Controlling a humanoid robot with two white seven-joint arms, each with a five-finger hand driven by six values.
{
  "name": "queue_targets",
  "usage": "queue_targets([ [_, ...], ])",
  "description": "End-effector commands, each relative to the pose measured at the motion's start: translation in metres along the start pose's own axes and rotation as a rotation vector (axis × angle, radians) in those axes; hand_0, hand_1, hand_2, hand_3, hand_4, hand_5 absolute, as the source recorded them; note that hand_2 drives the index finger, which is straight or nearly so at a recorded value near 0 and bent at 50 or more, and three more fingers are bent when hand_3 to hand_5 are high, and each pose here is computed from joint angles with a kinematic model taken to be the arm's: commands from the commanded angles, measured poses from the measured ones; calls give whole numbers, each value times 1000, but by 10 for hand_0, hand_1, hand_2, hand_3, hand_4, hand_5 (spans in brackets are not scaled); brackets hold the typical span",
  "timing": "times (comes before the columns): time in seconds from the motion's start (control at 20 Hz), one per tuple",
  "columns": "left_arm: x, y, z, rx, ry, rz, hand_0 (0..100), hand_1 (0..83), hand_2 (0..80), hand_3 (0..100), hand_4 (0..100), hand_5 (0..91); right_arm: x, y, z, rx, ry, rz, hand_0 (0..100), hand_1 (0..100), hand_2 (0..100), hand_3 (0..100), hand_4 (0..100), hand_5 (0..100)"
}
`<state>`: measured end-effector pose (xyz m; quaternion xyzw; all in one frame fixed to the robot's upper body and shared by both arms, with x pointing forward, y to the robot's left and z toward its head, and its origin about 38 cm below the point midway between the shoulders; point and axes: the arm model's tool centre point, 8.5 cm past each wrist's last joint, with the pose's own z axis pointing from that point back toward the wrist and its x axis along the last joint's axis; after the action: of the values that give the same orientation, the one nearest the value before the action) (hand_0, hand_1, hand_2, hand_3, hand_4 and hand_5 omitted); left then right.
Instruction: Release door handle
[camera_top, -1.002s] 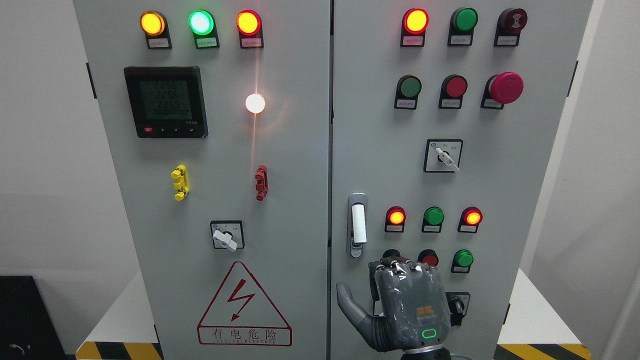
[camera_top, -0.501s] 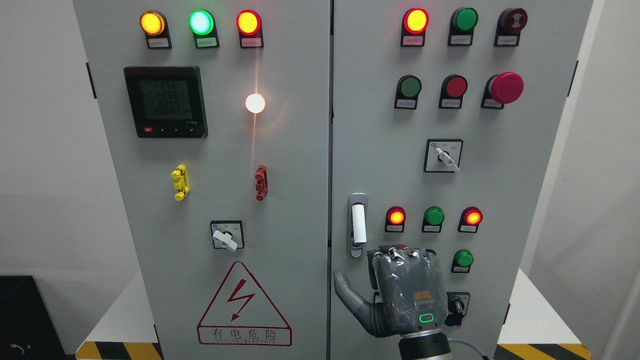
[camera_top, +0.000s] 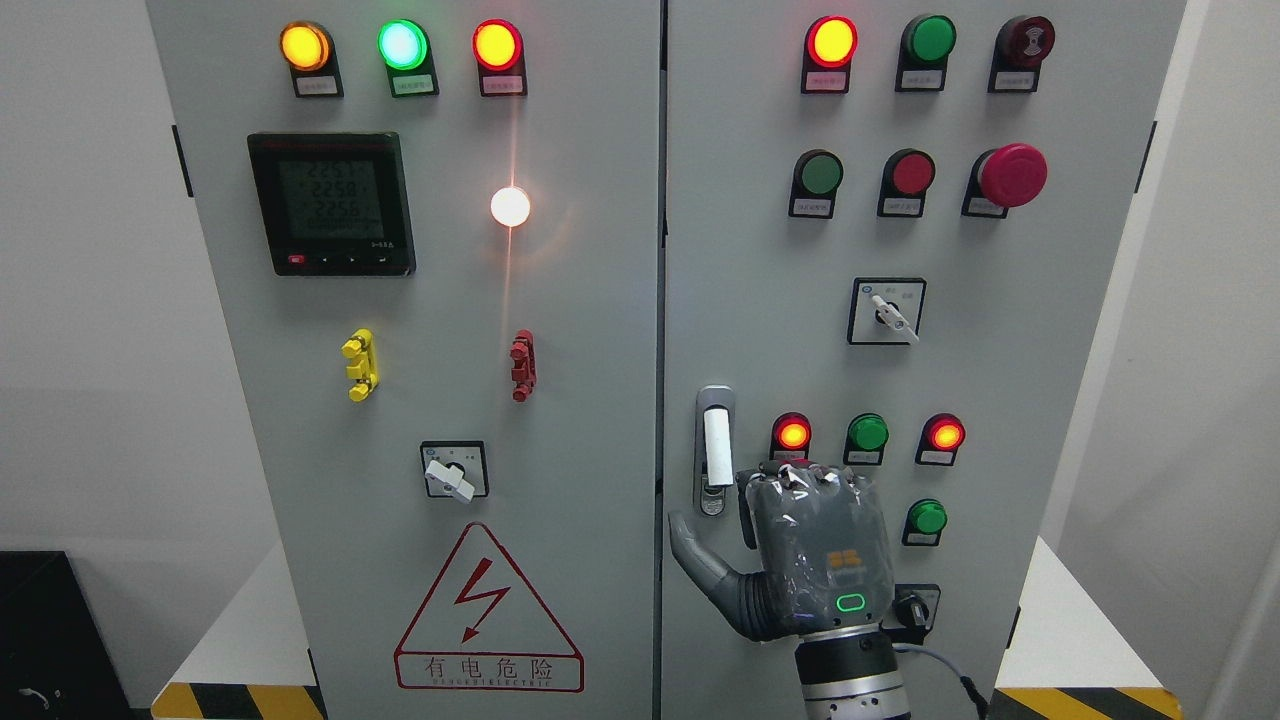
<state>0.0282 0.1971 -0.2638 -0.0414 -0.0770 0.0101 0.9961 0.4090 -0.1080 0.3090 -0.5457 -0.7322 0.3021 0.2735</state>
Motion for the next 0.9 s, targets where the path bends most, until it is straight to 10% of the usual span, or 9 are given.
queue_targets([
  [0.0,-6,0,1,0,8,1,120,556,0,0,0,0,-6,8,-9,25,11,13,275,292,947,1000,1000,1000],
  [0.85,-6,1,1,2,10,1,120,556,0,0,0,0,-12,5,-14,15,40,20,301,326,943,1000,1000,1000],
])
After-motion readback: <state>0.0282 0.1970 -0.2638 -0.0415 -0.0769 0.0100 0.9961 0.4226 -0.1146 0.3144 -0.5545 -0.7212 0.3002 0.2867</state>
